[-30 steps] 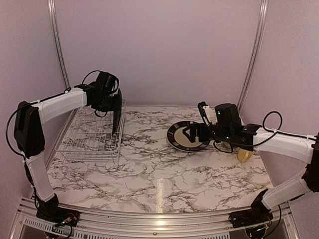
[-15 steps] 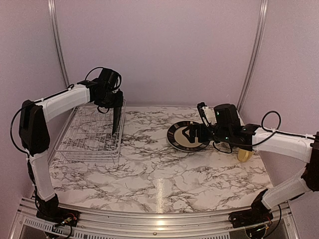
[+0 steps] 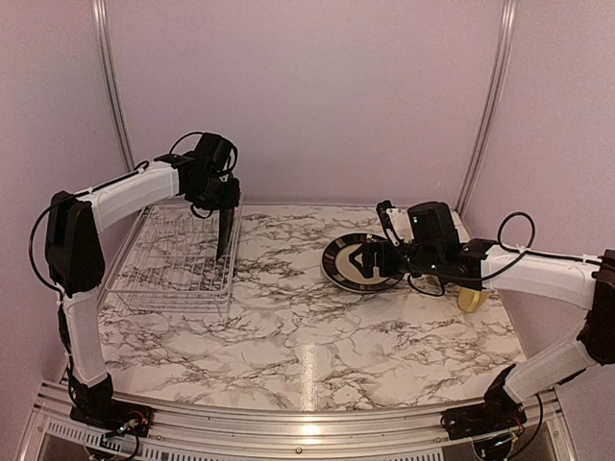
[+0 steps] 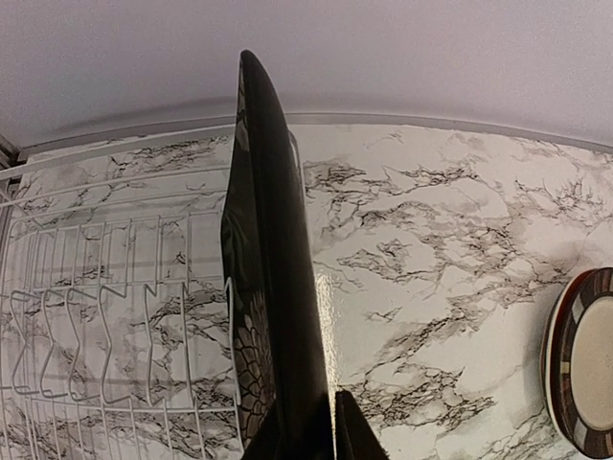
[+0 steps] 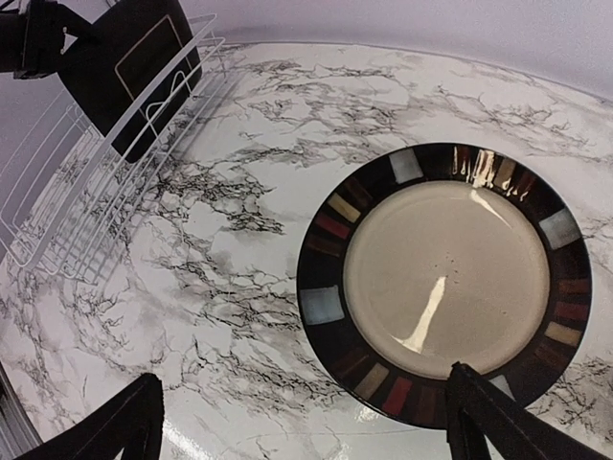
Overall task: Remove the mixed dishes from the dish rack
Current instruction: Grab the plate from the dish rack.
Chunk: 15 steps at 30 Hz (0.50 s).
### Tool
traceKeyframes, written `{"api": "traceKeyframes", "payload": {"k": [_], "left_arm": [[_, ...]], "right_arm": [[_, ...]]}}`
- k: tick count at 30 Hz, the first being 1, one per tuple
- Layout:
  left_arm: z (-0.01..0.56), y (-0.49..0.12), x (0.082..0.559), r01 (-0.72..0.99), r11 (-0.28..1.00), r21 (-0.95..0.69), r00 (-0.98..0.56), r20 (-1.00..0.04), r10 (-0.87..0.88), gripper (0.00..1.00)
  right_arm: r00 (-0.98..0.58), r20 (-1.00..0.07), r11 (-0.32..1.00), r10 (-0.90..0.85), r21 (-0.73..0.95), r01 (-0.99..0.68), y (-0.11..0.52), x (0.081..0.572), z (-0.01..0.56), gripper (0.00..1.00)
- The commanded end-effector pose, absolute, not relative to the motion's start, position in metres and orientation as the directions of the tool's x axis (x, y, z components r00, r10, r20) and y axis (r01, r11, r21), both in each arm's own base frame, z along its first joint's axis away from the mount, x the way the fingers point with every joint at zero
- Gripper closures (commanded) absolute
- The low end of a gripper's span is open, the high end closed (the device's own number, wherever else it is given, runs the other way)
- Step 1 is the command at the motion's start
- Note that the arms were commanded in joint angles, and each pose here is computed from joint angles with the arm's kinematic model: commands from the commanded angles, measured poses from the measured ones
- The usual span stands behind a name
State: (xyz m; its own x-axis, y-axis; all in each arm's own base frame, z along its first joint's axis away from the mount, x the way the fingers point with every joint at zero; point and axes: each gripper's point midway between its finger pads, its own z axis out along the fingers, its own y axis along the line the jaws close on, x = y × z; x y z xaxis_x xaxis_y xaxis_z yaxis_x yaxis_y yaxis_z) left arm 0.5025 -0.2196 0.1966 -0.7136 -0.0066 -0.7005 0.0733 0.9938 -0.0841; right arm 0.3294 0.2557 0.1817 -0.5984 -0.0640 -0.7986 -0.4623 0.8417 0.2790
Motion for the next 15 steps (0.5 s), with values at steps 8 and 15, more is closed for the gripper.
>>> {"api": "traceKeyframes", "payload": {"k": [8,15], "left_arm": [[0.199,-0.222,0.502,0.097,0.993,-0.07,-0.728,-0.685,0.023,0.97],[0.232,-0.226,0.496,0.123,0.984,-0.131,-0.698,-0.716,-0.008,1.0]], "right_arm": [[-0.587,-0.809,0.838,-0.038,0.294,-0.46,0.259,0.335,0.197,0.01],[-0.584,-0.811,0.837,-0.031,0.298,-0.459,0.258,0.335,0.201,0.02]]}}
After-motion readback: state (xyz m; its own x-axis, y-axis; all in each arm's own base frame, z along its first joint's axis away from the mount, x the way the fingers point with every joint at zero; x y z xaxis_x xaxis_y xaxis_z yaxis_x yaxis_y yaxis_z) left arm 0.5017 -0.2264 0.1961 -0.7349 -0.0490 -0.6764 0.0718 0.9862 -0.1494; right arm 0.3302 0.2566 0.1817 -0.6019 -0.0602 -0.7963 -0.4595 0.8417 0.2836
